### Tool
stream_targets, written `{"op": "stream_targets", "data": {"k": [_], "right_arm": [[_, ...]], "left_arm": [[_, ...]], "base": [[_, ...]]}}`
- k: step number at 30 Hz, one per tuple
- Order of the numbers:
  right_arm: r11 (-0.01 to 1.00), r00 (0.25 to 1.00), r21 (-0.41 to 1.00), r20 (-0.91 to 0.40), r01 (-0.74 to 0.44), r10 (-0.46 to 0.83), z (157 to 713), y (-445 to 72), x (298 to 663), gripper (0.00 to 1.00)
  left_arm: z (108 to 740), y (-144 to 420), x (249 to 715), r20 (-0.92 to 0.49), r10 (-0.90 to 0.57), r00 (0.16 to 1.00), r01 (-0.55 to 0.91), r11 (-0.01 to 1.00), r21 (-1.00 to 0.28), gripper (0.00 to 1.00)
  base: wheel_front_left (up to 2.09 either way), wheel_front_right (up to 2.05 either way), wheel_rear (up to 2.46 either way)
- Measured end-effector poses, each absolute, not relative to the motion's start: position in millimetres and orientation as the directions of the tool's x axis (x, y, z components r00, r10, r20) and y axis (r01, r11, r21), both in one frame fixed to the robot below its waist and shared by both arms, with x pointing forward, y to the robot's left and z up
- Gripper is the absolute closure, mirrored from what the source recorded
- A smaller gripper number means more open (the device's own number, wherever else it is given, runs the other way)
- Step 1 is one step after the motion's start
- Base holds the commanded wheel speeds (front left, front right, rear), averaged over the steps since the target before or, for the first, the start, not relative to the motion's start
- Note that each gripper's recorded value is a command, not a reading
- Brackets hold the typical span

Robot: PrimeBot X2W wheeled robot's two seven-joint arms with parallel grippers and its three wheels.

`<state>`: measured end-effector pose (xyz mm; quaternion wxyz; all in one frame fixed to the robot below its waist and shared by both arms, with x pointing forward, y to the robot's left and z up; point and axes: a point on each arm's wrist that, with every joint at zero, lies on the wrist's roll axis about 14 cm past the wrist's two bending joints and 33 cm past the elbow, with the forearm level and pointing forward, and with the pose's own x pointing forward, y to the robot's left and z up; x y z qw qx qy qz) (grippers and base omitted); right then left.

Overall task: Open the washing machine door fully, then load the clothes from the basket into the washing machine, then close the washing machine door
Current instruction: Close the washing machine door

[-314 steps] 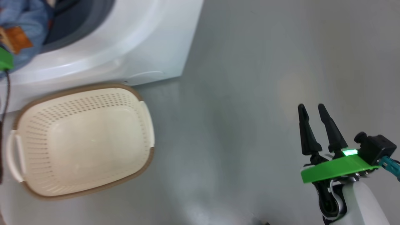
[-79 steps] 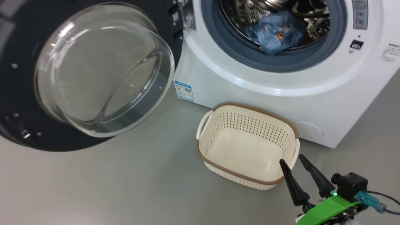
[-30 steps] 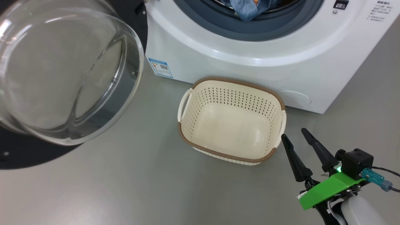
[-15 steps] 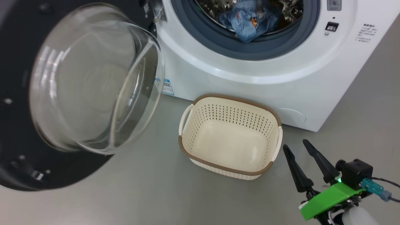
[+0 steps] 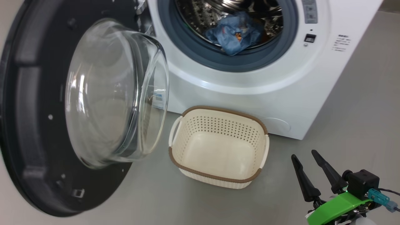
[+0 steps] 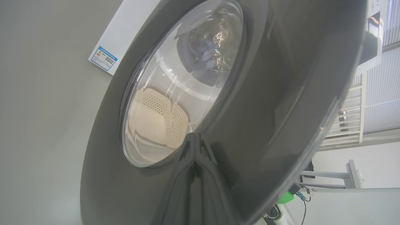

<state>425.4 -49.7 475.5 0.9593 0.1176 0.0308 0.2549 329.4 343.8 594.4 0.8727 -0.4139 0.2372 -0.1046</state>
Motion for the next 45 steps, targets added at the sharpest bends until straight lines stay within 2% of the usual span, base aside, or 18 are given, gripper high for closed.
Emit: {"op": "stream_targets", "data": {"k": [10,16,24,38,45], "right_arm": [[0.888,0.916,0.240,0.013,-0.391,0.400,481,-85,418,0.00],[0.918,0.949,0.247,0.026,-0.309,0.313,486,-114,414,0.00],[0.945,0.981,0.262,0.030,-0.194,0.193,488,-152,403,0.00],[0.961,1.000,0.276,0.011,0.016,-0.020,483,-216,374,0.00],[0.960,0.997,0.271,-0.001,0.077,-0.080,481,-234,368,0.00]], "left_arm": [[598,271,348,-0.283,-0.579,0.765,0.168,0.603,-0.779,1.00],[605,212,367,-0.216,-0.708,0.672,0.304,0.530,-0.791,1.00],[613,147,394,-0.155,-0.811,0.564,0.423,0.445,-0.789,1.00],[627,70,465,-0.072,-0.862,0.502,0.511,0.363,-0.779,1.00],[616,56,478,-0.074,-0.867,0.493,0.498,0.351,-0.793,1.00]], "base": [[0.00,0.00,0.00],[0.00,0.00,0.00],[0.00,0.00,0.00],[0.00,0.00,0.00],[0.00,0.00,0.00]]}}
